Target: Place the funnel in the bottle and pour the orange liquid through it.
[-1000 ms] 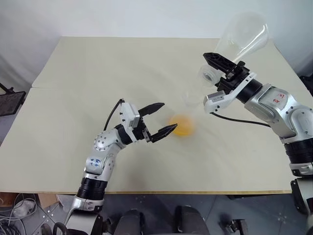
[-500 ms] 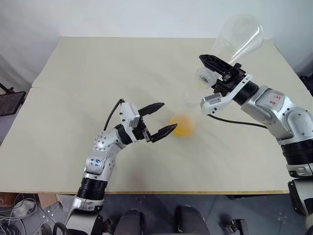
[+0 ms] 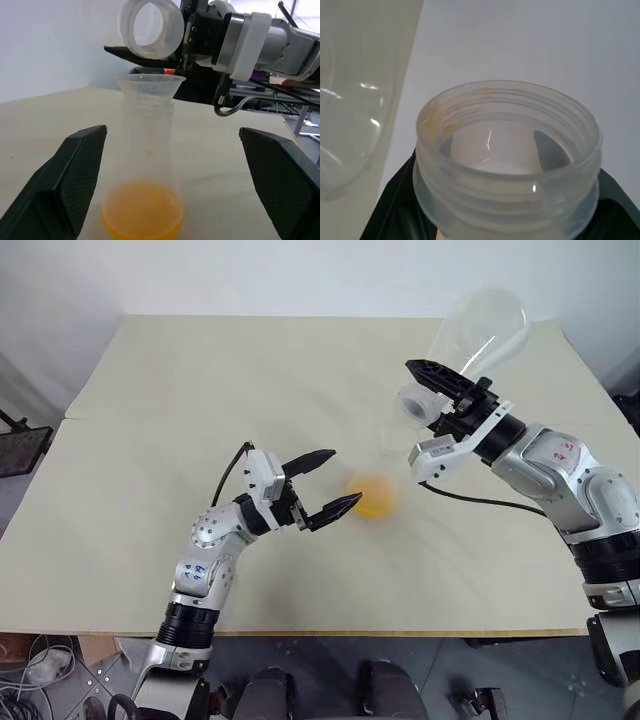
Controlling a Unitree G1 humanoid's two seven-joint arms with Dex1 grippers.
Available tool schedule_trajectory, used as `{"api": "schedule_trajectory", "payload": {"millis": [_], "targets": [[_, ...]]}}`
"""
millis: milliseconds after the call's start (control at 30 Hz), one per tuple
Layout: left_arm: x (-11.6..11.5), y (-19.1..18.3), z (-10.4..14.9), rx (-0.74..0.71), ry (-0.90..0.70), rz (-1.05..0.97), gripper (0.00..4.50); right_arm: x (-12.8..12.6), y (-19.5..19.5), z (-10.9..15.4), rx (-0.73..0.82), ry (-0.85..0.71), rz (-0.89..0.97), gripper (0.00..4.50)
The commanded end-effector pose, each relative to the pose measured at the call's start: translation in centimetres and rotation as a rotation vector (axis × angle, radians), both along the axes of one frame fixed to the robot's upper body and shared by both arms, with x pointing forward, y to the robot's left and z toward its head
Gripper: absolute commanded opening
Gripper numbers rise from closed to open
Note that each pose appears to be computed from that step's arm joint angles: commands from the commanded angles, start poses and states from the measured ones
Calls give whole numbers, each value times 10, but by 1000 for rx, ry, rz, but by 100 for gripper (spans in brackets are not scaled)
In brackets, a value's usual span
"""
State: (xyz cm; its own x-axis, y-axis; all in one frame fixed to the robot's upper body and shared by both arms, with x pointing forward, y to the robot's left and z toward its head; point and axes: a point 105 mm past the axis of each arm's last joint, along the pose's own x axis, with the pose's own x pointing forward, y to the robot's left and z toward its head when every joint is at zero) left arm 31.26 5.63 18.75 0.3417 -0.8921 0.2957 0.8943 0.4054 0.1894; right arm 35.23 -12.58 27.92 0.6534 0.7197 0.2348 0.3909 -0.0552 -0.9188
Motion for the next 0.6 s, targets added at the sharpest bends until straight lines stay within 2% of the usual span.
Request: {"api": "schedule_trajectory", "payload": {"millis": [33,167,300,400,467,600], "targets": [[-1,1,10,0,-42,-9,450,-9,-2,18,103,-5,29,248],[-1,2,11,14,-41,-18,450,-10,-8,27,173,17,21,248],[-2,2,11,19,-39,-21,450,-13,-15,42,329,98,48,248],[-2,3,10,21,-33,-18,450,-16,-25,54,522,223,96,248],[-4,6,8,23,-21,-21,450,-13,-45,60,740,380,118,248],[-5,13,3,56,-5,-28,450,-7,-87,39,1086,710,107,248]]}}
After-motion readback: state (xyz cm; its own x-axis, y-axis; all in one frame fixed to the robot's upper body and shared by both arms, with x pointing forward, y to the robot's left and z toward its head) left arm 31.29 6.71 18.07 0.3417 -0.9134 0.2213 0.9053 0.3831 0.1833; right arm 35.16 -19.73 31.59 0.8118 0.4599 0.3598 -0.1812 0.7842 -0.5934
